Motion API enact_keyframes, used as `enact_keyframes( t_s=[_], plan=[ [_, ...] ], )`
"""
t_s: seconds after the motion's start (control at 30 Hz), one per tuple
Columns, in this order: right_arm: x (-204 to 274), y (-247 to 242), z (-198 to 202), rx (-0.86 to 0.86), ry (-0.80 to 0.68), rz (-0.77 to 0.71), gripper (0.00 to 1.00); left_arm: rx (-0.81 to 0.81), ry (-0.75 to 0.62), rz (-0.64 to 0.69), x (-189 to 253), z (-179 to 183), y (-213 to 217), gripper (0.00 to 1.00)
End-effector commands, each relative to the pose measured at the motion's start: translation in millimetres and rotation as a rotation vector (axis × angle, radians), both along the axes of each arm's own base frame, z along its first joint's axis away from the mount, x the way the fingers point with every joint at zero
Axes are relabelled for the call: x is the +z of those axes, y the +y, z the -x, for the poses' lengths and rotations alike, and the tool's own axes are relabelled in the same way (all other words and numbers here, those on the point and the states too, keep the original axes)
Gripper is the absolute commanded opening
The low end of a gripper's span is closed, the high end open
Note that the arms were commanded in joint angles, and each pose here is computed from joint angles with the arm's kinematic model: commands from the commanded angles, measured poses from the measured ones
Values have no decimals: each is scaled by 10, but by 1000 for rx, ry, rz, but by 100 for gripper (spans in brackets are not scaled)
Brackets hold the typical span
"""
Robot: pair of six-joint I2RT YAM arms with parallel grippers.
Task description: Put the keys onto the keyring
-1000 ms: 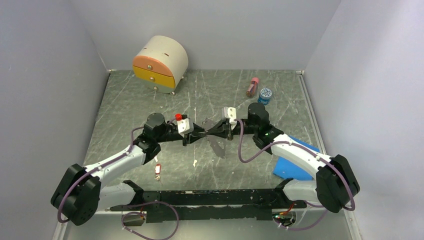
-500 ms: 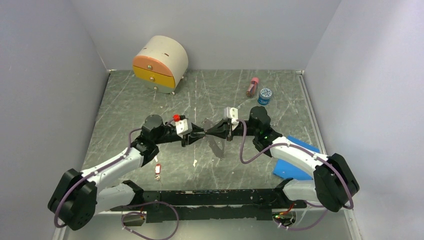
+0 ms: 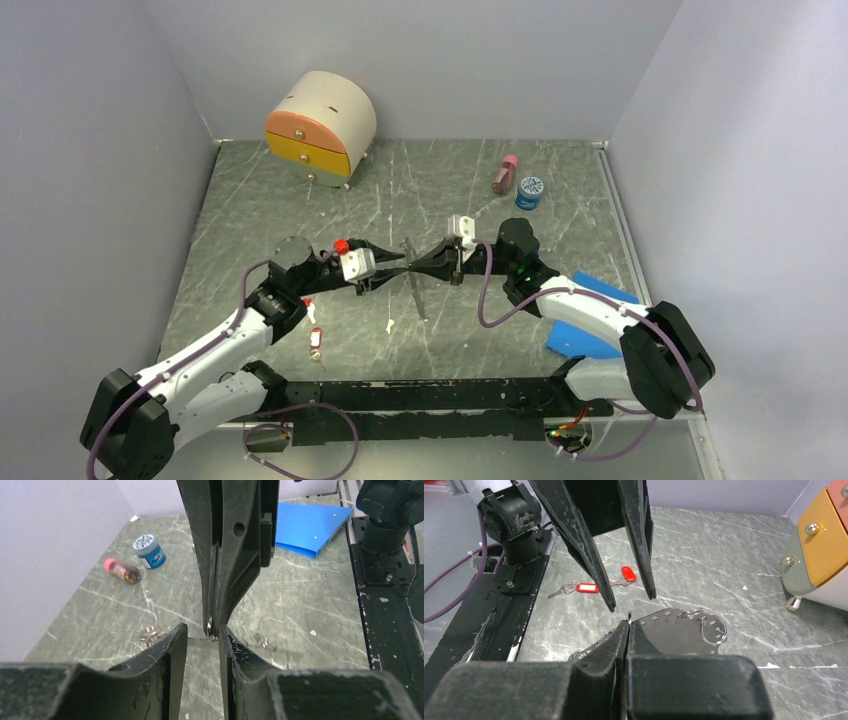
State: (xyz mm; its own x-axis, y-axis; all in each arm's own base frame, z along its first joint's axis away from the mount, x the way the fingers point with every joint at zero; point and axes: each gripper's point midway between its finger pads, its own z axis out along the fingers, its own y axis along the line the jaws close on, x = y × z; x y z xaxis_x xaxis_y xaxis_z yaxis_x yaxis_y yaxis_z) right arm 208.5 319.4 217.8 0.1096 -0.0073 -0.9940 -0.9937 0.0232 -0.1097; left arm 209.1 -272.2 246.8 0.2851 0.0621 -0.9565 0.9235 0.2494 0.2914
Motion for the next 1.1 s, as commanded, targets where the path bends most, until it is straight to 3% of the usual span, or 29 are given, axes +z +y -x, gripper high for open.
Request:
enact_keyframes(
  t_s=[0.0,0.5,0.9,1.07],
  plan=[
    [218,18,28,18,-73,-62,0,-11,-31,-9,73,-47,-43,35],
    [220,23,82,51,-76,-64,0,-50,-15,-21,-7,-49,-113,29],
    [170,32,90,63,-62,-47,0,-66,-26,-4,43,-47,-141,3],
    [152,37,70,54,-52,-39,1,-55,-9,5,58,-56,-138,2]
  ],
)
